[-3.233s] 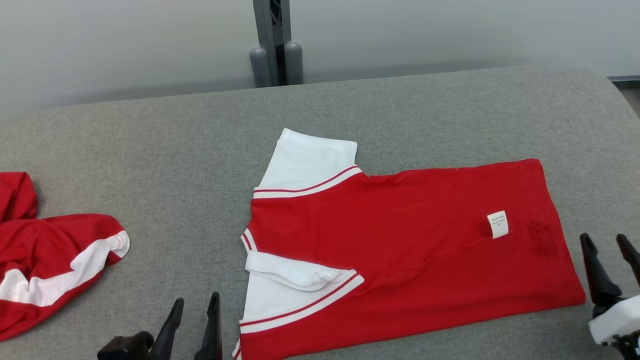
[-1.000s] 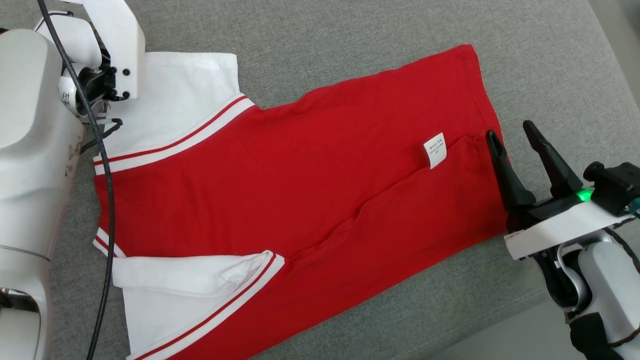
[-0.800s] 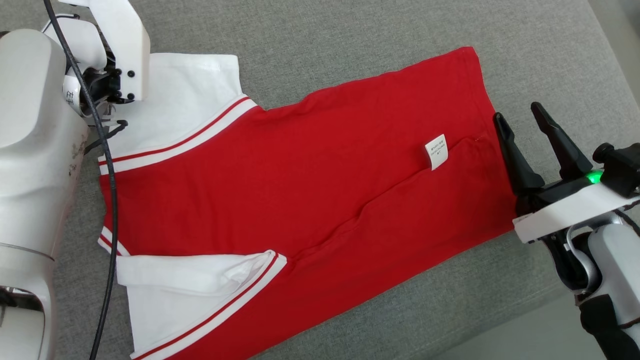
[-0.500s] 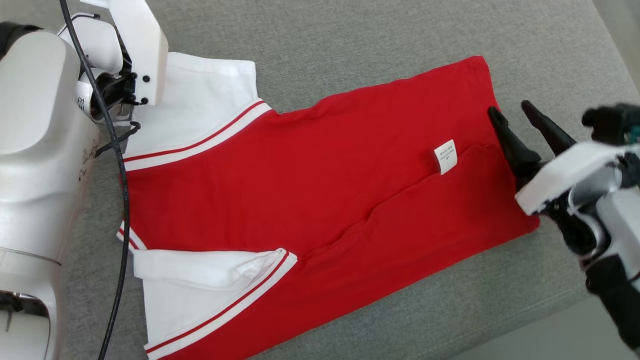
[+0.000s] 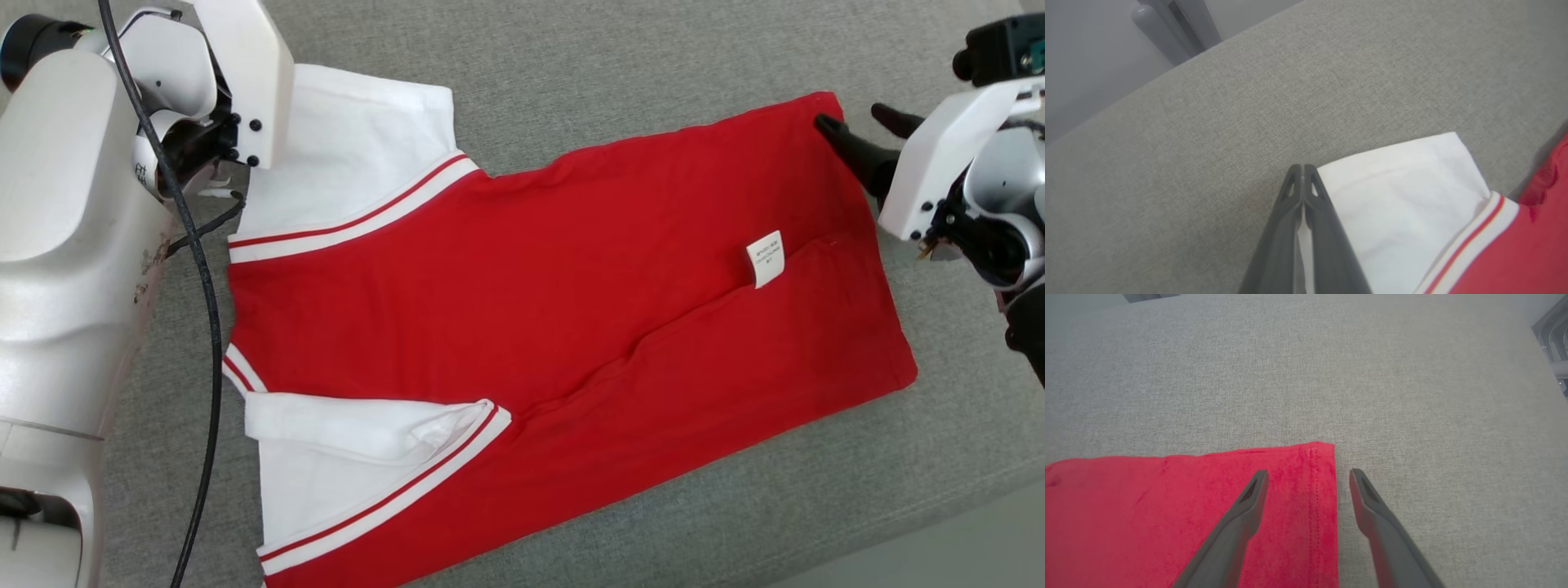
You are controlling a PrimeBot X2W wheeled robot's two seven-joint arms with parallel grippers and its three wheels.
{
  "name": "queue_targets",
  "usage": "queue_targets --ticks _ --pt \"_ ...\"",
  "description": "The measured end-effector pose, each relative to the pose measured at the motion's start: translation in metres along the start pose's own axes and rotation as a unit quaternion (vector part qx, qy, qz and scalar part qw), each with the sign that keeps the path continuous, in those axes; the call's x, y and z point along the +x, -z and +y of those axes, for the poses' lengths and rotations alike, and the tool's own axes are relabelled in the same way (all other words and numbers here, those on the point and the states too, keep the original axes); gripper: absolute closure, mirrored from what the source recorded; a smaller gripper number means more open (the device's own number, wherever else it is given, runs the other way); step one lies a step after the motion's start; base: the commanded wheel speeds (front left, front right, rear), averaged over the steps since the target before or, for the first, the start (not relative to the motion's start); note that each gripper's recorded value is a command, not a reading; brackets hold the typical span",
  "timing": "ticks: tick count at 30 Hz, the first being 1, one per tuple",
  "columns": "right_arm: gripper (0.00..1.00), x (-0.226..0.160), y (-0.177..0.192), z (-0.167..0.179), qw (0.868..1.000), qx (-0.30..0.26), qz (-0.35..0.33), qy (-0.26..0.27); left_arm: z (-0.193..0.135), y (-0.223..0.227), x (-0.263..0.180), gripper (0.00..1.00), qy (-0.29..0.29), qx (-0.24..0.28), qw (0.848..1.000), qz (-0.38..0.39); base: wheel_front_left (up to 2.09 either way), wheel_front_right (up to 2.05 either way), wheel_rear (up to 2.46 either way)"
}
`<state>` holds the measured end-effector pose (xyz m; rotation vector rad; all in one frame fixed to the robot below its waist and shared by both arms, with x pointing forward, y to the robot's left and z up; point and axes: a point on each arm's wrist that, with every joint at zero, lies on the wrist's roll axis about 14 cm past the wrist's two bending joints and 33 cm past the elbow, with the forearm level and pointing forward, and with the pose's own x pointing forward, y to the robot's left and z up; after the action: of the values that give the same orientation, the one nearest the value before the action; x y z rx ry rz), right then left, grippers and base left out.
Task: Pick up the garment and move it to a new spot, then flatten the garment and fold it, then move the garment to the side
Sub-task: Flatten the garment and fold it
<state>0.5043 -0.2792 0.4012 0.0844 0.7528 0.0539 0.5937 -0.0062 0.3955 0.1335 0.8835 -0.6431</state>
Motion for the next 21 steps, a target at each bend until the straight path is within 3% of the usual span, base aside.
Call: queue_targets --ticks 11,14,15,17,18,19,21 --pt "0.03 0.022 0.001 -0.002 0.999 0.005 0.038 0.014 0.006 -0.001 -0.009 1.0 0.001 0.01 1.0 -0.02 0.0 0.0 0.0" --pt "0.24 0.026 0.006 -0.001 0.999 0.007 0.049 0.013 0.009 0.0 -0.012 1.0 -0.001 0.006 1.0 -0.025 0.0 0.0 0.0" --pt "0.42 0.027 0.008 -0.001 0.998 0.008 0.053 0.013 0.01 0.0 -0.013 1.0 -0.002 0.006 1.0 -0.027 0.0 0.0 0.0" --pt "0.6 0.029 0.01 0.0 0.998 0.01 0.057 0.013 0.012 0.0 -0.014 1.0 -0.005 0.004 1.0 -0.03 0.0 0.0 0.0" --pt "0.86 0.03 0.01 0.001 0.998 0.011 0.058 0.012 0.013 0.0 -0.015 1.0 -0.006 0.004 1.0 -0.03 0.0 0.0 0.0" --pt "1.0 0.031 0.01 0.002 0.998 0.007 0.06 0.011 0.015 0.0 -0.016 1.0 -0.007 0.003 0.999 -0.033 0.0 0.0 0.0" --pt "1.0 0.033 0.006 0.006 0.999 0.009 0.052 0.004 0.016 -0.002 -0.017 1.0 -0.009 0.003 0.999 -0.04 0.0 0.0 0.0"
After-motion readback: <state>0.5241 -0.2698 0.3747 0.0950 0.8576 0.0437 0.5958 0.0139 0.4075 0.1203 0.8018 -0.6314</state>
